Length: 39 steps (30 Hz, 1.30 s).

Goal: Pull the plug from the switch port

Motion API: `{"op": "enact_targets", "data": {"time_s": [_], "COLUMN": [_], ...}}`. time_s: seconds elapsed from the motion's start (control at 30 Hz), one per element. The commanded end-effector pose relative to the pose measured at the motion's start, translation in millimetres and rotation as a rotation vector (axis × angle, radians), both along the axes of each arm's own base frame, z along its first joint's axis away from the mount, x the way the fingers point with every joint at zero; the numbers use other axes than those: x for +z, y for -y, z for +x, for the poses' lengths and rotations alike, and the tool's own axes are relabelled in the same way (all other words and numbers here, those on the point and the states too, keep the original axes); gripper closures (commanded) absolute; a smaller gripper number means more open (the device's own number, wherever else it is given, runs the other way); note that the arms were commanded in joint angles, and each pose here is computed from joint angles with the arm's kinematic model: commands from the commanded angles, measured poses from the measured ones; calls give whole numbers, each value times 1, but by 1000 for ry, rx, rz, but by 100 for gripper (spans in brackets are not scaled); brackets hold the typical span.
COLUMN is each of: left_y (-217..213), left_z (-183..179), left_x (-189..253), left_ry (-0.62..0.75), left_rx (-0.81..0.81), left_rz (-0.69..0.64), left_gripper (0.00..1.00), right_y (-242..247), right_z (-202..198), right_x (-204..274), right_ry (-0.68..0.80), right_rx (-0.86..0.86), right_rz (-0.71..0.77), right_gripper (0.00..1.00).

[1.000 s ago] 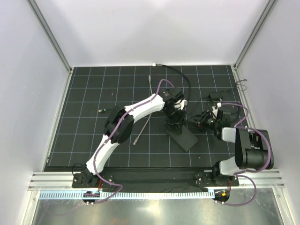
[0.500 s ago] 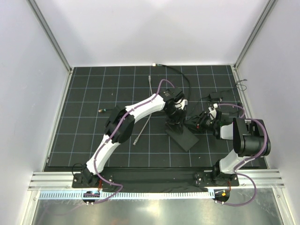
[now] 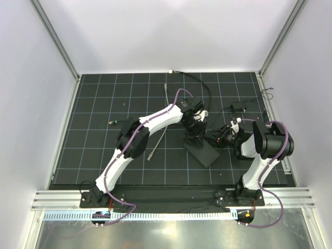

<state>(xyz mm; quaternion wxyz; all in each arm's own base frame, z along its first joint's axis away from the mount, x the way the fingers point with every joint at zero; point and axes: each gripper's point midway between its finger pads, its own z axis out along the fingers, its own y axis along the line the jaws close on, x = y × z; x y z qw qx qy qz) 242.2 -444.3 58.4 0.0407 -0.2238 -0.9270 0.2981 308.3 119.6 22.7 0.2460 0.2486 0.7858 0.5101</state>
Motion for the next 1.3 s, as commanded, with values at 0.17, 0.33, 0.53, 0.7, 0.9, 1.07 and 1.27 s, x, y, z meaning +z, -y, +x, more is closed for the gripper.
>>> {"op": "enact_targets", "data": {"time_s": [0.17, 0.33, 0.53, 0.7, 0.9, 1.07, 1.27], "left_y": [-1, -2, -7, -12, -15, -15, -17], "left_z": [1, -1, -1, 4, 7, 5, 4], "left_x": [-7, -8, -12, -13, -15, -17, -21], "left_ry": [-23, -35, -27, -20, -20, -33, -43], "left_rx": [6, 7, 13, 30, 42, 40, 42], "left_rz": [-6, -5, 20, 37, 43, 40, 46], "left_gripper": [48, 48, 48, 48, 49, 48, 48], "right_y": [-1, -1, -2, -4, -9, -11, -12], "right_z": [3, 3, 3, 2, 5, 3, 2], "right_x": [14, 17, 6, -5, -7, -14, -17], "right_ry": [110, 131, 85, 69, 52, 34, 35], "right_rx": [-32, -37, -42, -21, 1, -8, -7], "right_rz": [49, 69, 51, -39, -75, -60, -67], "right_gripper": [68, 67, 66, 62, 63, 69, 69]}}
